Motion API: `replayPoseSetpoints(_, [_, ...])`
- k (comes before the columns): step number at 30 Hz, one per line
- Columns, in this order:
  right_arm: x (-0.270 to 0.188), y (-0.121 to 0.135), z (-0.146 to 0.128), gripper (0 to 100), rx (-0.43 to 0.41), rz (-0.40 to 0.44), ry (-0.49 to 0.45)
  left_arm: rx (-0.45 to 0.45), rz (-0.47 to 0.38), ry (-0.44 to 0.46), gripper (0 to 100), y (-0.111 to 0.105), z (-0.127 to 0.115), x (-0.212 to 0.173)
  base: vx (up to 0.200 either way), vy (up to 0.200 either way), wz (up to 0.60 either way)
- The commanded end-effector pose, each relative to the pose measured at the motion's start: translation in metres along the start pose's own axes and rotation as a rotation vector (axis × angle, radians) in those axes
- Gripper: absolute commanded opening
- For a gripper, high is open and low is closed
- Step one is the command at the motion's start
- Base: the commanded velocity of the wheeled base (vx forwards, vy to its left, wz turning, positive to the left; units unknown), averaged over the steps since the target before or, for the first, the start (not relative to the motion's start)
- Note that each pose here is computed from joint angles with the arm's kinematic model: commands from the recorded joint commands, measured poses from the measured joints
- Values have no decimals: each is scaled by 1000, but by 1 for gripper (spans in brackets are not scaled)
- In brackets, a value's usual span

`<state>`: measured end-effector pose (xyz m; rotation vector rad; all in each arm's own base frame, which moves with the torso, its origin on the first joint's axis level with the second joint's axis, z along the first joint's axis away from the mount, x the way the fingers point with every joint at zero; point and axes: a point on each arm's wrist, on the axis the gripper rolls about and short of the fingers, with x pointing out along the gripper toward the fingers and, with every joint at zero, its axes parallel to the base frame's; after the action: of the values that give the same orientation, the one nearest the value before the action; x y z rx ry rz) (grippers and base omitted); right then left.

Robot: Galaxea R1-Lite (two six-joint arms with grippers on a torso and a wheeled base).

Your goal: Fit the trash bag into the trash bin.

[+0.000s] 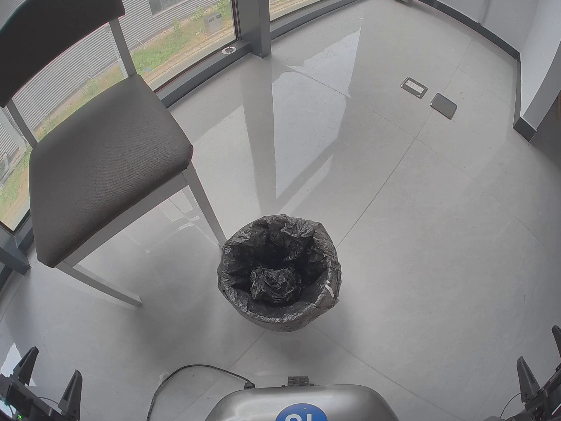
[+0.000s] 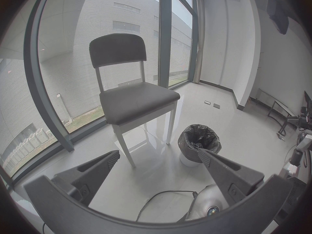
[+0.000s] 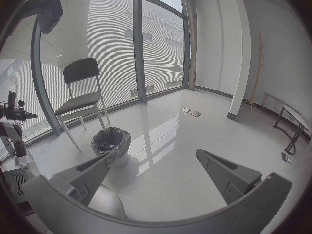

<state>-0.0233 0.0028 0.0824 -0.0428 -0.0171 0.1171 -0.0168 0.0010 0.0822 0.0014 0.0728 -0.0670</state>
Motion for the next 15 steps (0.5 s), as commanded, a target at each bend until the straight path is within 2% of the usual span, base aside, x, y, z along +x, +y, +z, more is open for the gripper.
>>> replayPoseSetpoints(1, [-1,0,0,100,-1,-3,-16,-2,35,-5,100,-1,-5,-1,0,0,0])
replayPoseSetpoints(9, [-1,0,-2,100,-15,-18,-10,-2,53,-48,100,-1,-6,-4,0,0,0])
replayPoseSetpoints(10, [0,-2,-5,100,-15,-101,0,-4,64,-70,100,-1,-7,-5,0,0,0])
replayPoseSetpoints(11, [0,-3,-5,100,-7,-128,2,-5,65,-70,100,-1,-7,-5,0,0,0])
replayPoseSetpoints(15, [0,-2,-7,100,12,-111,16,-4,65,-74,100,-1,-7,-5,0,0,0])
